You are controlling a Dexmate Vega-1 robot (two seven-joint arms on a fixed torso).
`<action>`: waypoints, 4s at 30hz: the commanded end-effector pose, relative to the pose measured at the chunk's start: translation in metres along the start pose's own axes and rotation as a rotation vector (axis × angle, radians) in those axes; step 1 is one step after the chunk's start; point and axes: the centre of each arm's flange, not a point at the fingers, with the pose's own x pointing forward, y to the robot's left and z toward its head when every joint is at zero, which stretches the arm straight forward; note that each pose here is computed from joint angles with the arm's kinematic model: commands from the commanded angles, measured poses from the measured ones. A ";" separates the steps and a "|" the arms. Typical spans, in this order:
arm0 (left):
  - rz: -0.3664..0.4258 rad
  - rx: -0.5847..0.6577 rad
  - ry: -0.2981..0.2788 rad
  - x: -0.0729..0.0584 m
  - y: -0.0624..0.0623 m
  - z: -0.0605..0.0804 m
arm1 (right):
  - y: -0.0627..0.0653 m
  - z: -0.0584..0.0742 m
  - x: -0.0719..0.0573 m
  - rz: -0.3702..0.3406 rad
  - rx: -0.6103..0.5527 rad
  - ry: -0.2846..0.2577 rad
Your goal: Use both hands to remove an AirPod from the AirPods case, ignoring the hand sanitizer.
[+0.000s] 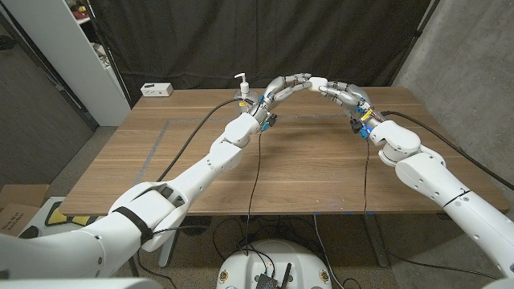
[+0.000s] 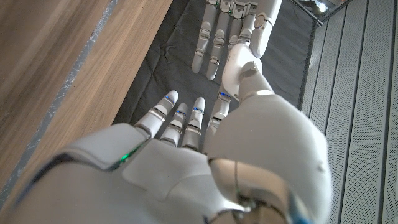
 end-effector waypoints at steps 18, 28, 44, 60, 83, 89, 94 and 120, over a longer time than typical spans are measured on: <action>-0.047 0.046 0.062 -0.002 0.007 0.003 | -0.018 -0.004 0.004 0.043 0.003 0.034; -0.055 0.076 0.070 0.002 0.008 0.008 | -0.025 -0.004 0.002 0.044 0.000 0.041; -0.052 0.182 0.084 0.006 0.005 0.025 | -0.027 0.009 0.006 0.102 -0.147 0.132; -0.137 0.228 0.178 0.009 0.009 0.024 | -0.026 0.011 0.008 0.117 -0.133 0.120; -0.077 0.217 0.108 0.003 0.009 0.027 | -0.021 0.009 0.007 0.118 -0.134 0.135; -0.077 0.212 0.116 0.003 0.008 0.025 | -0.022 0.007 0.005 0.117 -0.134 0.142; -0.075 0.207 0.117 0.004 0.007 0.024 | -0.023 0.005 0.004 0.116 -0.137 0.149; -0.021 0.169 0.177 0.006 0.007 0.015 | -0.037 0.000 0.005 0.165 -0.158 0.137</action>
